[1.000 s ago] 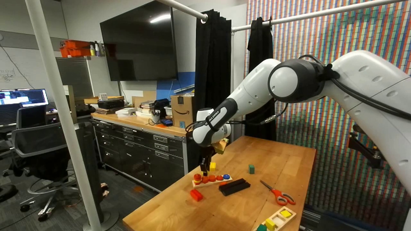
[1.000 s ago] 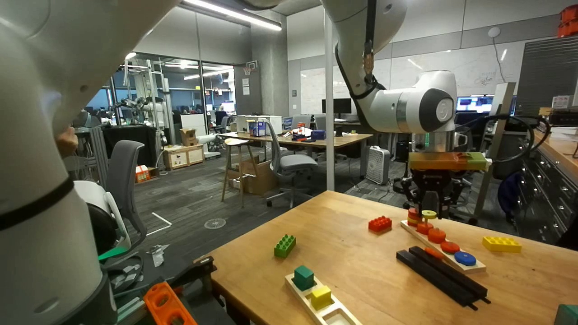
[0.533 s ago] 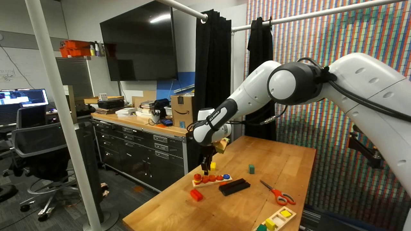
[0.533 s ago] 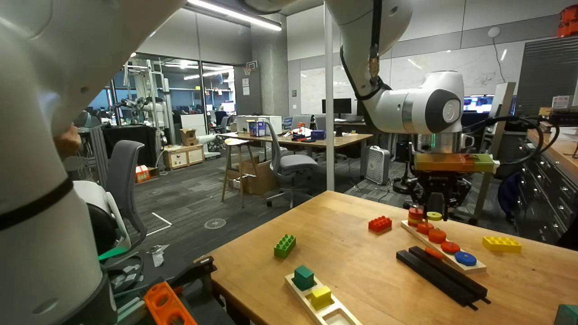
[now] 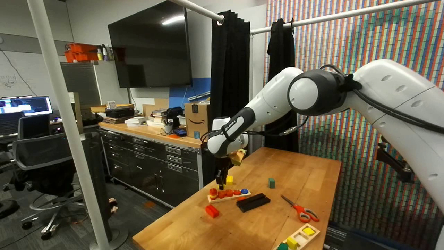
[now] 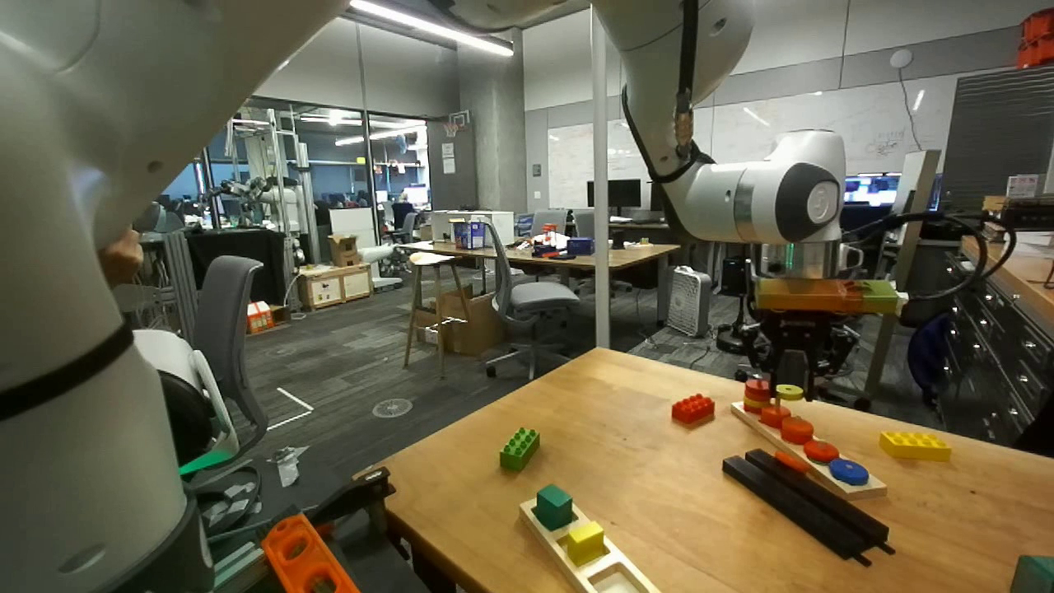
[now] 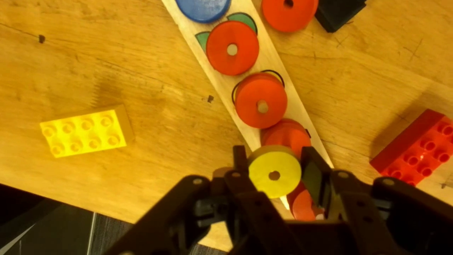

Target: Put the yellow ring on the wooden platform

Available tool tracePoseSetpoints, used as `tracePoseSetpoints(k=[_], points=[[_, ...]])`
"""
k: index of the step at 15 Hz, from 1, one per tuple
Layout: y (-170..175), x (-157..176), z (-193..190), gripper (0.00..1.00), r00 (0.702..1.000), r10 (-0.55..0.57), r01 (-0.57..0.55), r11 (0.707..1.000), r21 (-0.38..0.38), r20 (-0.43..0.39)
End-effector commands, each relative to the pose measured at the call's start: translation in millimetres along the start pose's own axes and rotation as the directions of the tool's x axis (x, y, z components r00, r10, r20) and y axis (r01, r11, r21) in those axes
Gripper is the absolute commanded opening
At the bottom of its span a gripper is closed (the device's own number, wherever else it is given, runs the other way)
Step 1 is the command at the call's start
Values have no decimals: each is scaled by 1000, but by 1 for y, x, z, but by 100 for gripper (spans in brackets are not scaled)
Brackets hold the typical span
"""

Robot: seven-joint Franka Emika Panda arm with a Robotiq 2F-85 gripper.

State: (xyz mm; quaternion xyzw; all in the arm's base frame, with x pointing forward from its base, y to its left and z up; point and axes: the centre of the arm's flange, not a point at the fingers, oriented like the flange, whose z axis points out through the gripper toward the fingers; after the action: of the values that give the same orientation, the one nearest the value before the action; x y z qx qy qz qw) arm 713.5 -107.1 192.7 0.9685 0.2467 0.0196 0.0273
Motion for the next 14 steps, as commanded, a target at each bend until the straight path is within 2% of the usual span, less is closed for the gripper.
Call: tracePoseSetpoints(k=[1, 14], points=[[4, 11, 1, 23, 1000, 3, -3, 999, 42, -9], [3, 7, 1, 23, 1000, 27, -27, 998, 59, 10]])
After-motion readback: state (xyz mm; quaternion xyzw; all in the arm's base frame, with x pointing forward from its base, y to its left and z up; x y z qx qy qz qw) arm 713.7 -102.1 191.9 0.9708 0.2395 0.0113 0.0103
